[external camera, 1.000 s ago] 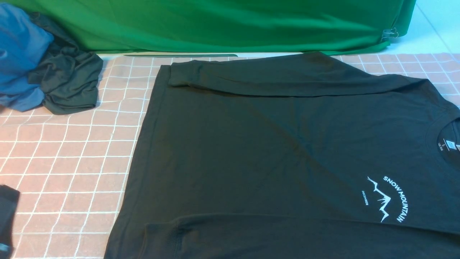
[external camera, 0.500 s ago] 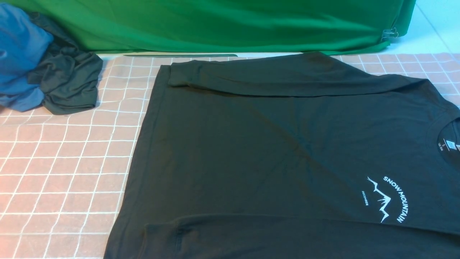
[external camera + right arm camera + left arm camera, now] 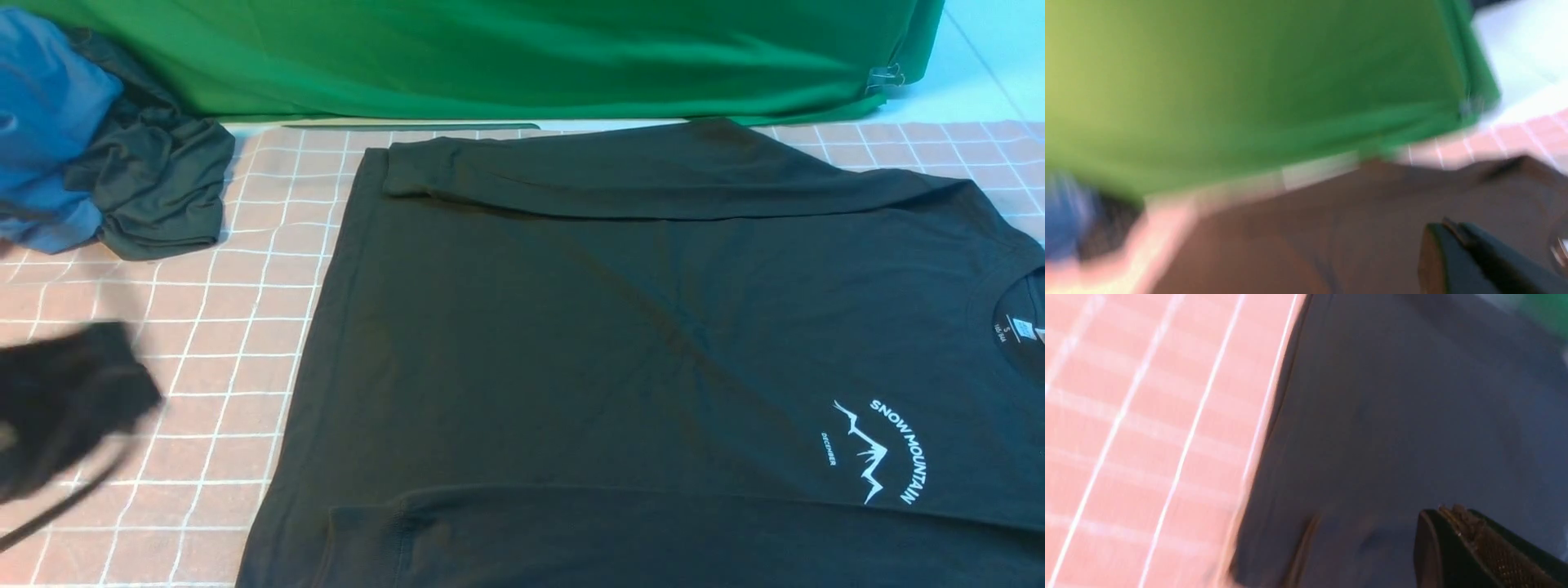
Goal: Fold a long-sleeved shirt over a pink coffee tablecloth.
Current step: 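Grasp the left edge of the dark T-shirt lying flat on the table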
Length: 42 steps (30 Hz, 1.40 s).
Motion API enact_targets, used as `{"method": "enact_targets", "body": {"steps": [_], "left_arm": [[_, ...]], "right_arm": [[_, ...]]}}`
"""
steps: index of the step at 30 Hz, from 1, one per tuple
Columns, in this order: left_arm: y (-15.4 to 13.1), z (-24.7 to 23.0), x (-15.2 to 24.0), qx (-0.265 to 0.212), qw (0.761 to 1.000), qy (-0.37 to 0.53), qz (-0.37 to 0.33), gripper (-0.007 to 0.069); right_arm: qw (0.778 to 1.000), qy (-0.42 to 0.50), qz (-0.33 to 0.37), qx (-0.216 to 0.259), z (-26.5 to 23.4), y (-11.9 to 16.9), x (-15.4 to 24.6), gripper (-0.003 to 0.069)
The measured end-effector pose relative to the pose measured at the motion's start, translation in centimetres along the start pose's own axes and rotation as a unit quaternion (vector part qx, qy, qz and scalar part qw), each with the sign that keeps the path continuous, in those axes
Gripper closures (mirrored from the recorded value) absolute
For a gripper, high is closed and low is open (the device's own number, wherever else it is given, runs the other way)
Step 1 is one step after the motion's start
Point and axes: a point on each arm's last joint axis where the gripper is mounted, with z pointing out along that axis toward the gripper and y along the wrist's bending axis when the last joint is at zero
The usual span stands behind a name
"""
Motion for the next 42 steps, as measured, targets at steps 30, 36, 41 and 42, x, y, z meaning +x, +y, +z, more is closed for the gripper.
{"method": "enact_targets", "body": {"steps": [30,36,41,42], "left_arm": [[-4.1,11.4,2.6,-0.065,0.961,0.170,0.206,0.0589],[-4.2,12.4,2.5,-0.062,0.959,0.160,0.226,0.0427],[-3.6,14.9,2.9,-0.085,0.949,0.184,0.241,0.0217],[-3.5,15.3,3.0,-0.089,0.947,0.186,0.245,0.0195]], "right_arm": [[0.932,0.339,-0.126,-0.014,8.6,2.1,-0.1,0.0619],[0.934,0.333,-0.131,-0.016,8.7,2.1,-0.2,0.0615],[0.935,0.330,-0.131,-0.017,8.7,2.1,-0.2,0.0614],[0.935,0.330,-0.131,-0.017,8.7,2.1,-0.2,0.0614]]}}
